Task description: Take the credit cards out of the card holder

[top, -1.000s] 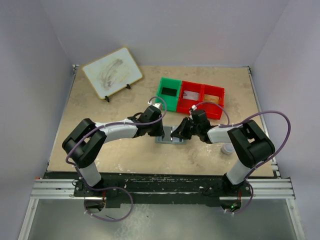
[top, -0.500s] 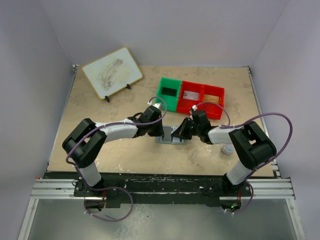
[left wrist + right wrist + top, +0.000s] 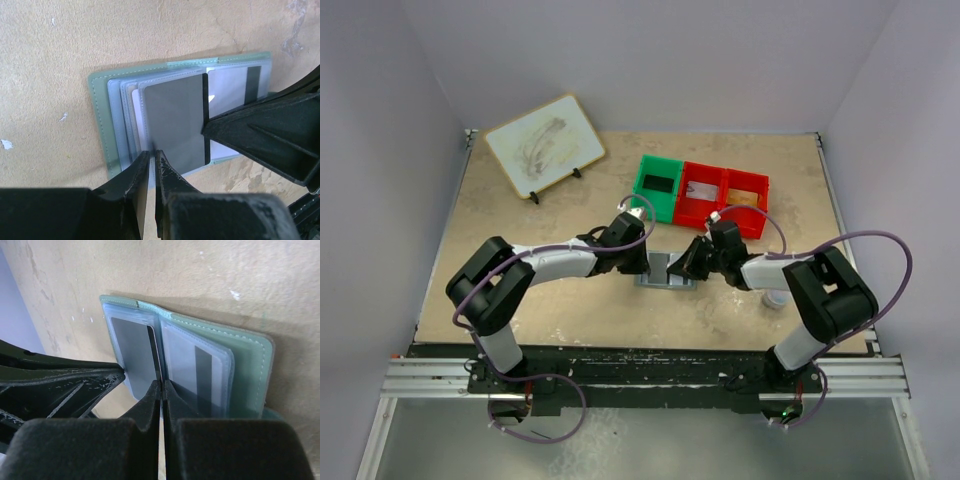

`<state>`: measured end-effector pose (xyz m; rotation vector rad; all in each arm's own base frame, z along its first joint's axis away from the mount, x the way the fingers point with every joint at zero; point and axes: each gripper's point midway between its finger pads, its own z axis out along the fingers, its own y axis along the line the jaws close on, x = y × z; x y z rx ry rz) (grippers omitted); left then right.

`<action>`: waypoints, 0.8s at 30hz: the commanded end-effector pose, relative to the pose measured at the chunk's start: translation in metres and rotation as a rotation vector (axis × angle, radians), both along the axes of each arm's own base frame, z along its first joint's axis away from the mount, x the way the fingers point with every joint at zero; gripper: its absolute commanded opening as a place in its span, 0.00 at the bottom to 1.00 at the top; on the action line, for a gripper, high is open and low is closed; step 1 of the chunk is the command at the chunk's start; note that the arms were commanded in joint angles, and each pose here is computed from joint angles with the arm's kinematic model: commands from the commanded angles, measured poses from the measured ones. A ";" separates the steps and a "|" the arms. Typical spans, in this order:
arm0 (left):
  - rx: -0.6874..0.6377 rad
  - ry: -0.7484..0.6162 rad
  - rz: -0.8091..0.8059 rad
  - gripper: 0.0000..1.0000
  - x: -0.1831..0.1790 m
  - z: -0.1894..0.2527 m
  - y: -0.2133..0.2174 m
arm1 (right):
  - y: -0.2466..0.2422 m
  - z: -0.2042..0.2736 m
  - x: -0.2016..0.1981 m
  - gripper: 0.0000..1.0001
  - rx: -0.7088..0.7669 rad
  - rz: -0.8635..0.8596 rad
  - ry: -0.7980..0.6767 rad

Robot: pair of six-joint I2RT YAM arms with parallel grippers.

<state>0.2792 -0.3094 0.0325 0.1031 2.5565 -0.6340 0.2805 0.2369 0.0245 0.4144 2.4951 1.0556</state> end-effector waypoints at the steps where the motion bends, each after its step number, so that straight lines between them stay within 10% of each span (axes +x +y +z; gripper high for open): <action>1: 0.138 0.065 -0.007 0.08 -0.015 -0.033 0.026 | -0.005 0.011 0.003 0.00 0.040 0.017 -0.043; 24: -0.046 -0.028 -0.025 0.19 0.000 0.026 -0.011 | -0.015 -0.003 0.001 0.00 -0.022 0.019 -0.009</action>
